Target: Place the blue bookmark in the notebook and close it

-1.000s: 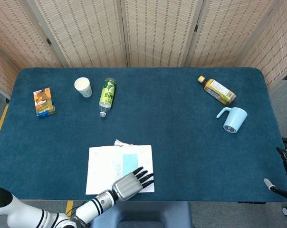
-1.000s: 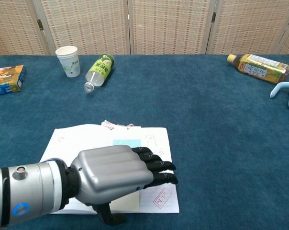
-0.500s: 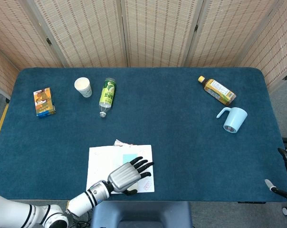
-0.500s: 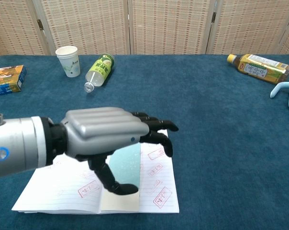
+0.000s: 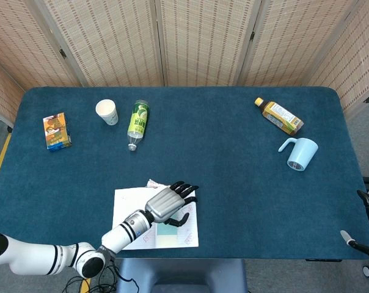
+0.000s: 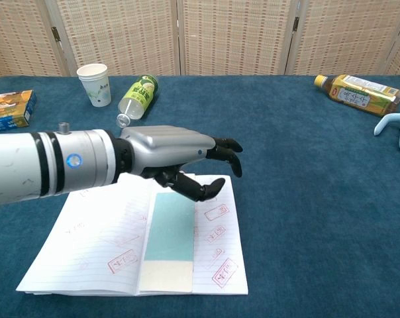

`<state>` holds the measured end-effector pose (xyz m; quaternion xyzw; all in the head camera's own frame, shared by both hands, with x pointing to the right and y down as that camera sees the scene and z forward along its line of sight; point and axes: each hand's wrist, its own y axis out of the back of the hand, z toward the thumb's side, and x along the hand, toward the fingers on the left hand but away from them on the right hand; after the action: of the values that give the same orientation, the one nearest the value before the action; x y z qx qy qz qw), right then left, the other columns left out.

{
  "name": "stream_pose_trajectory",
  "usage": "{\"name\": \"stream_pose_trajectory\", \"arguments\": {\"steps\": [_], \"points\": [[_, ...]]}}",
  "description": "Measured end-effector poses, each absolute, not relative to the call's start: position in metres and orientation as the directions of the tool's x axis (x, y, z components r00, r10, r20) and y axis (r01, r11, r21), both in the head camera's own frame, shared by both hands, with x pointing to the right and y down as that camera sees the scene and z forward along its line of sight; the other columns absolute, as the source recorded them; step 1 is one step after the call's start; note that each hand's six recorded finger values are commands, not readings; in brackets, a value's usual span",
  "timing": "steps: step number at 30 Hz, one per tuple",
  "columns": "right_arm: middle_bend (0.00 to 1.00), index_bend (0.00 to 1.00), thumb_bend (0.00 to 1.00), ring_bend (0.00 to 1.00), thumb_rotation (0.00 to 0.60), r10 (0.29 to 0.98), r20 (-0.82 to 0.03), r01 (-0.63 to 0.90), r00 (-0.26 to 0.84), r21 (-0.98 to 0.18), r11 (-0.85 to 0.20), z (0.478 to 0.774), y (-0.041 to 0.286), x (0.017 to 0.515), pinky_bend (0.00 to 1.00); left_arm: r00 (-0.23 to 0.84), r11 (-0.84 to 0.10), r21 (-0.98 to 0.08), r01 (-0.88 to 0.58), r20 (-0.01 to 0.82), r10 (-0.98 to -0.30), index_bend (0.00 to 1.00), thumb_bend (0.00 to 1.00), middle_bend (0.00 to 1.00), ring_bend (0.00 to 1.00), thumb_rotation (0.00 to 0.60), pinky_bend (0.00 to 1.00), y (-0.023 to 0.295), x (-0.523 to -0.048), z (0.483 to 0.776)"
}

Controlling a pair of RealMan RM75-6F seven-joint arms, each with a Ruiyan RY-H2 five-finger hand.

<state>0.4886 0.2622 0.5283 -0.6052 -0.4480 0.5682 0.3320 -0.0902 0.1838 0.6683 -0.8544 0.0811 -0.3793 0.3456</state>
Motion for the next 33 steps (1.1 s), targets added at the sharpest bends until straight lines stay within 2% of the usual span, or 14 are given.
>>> {"name": "stream_pose_trajectory", "arguments": {"steps": [3,9,12,17,21,28,33], "points": [[0.13,0.04,0.11,0.04,0.600,0.919,-0.391,0.165,-0.047,-0.910,-0.379,0.529,0.262,0.489,0.12,0.674,-0.742,-0.656,0.136,0.610,-0.416,0.18,0.60,0.00,0.00,0.267,0.08,0.178,-0.095,0.676],[0.13,0.04,0.11,0.04,0.600,0.919,-0.393,0.166,-0.037,-0.909,-0.382,0.530,0.260,0.487,0.12,0.672,-0.715,-0.680,0.162,0.607,-0.425,0.15,0.60,0.00,0.00,0.518,0.08,0.180,-0.112,0.674],[0.13,0.04,0.11,0.04,0.600,0.919,-0.392,0.166,-0.031,-0.909,-0.382,0.530,0.259,0.485,0.12,0.682,-0.684,-0.706,0.186,0.594,-0.427,0.14,0.58,0.00,0.00,0.584,0.08,0.184,-0.123,0.671],[0.13,0.04,0.11,0.04,0.600,0.920,-0.391,0.164,-0.024,-0.909,-0.382,0.531,0.257,0.483,0.12,0.697,-0.641,-0.738,0.209,0.572,-0.431,0.12,0.44,0.00,0.00,0.600,0.08,0.191,-0.149,0.662],[0.13,0.04,0.11,0.04,0.600,0.921,-0.390,0.161,-0.013,-0.910,-0.383,0.530,0.255,0.479,0.12,0.702,-0.613,-0.757,0.224,0.562,-0.437,0.10,0.37,0.00,0.00,0.600,0.08,0.196,-0.171,0.654],[0.13,0.04,0.11,0.04,0.600,0.920,-0.392,0.155,-0.003,-0.909,-0.387,0.530,0.253,0.474,0.12,0.698,-0.594,-0.766,0.248,0.566,-0.438,0.07,0.33,0.00,0.00,0.600,0.08,0.216,-0.230,0.639],[0.13,0.04,0.11,0.04,0.600,0.920,-0.391,0.152,0.006,-0.909,-0.388,0.530,0.252,0.471,0.12,0.684,-0.601,-0.757,0.255,0.581,-0.442,0.06,0.32,0.00,0.00,0.600,0.08,0.227,-0.255,0.635]]}}
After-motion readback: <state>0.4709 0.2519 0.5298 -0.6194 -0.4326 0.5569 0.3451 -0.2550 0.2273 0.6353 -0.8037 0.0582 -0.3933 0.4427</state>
